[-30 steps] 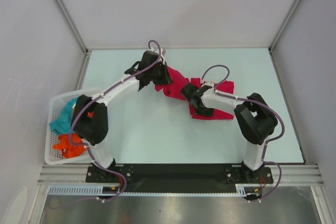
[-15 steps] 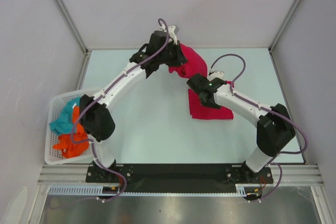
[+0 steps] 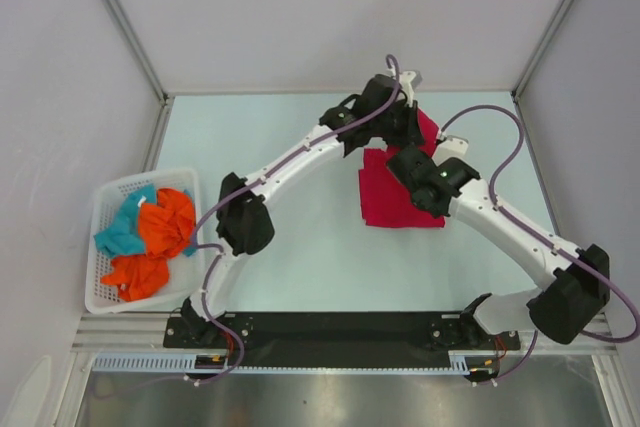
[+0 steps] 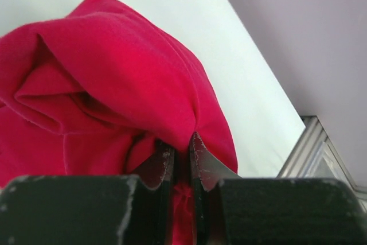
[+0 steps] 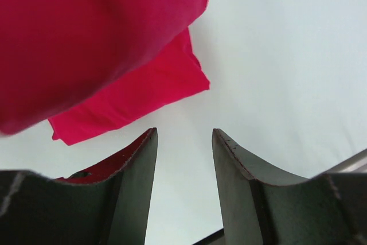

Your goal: Fold and stack the t-shirts

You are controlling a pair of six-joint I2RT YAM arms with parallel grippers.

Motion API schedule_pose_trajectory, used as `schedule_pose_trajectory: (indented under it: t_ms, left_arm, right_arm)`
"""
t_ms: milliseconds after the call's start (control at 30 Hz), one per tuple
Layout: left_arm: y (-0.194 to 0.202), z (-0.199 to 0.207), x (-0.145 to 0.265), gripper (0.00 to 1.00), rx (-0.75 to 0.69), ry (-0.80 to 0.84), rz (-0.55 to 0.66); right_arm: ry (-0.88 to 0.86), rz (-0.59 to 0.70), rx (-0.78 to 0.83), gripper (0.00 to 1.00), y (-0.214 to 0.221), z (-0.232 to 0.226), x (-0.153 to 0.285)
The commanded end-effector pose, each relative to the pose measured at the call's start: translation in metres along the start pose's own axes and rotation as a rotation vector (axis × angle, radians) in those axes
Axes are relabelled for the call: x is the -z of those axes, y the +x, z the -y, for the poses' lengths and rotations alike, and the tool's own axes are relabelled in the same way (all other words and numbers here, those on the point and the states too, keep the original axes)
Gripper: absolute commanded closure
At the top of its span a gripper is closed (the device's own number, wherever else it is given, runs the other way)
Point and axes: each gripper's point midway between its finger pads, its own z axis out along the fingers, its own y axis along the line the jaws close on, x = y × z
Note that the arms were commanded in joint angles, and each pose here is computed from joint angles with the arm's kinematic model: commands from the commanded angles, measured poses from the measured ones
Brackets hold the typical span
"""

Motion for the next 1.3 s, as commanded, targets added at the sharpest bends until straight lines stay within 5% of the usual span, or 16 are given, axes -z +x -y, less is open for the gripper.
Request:
schedule_pose_trajectory:
  t_ms: [0,767,1267]
  left_arm:
    - [-0.018,0.049,-0.008,0.89,0.004,0.133,0.048]
    - [-0.027,0.032,0.016,0.89,-0.023,0.058,0.080]
    - [0.047,-0.003,0.039,0.89,-0.008,-0.004,-0.033]
  right_arm:
    - [0.055,0.054,-0.057,0.51,-0.007,0.038,0.012]
    - [0.039,-0.008,-0.083,0.50,0.011,0.046,-0.006]
    - [0.033,-0.027,-0.055,0.51,0.018,0.034,-0.018]
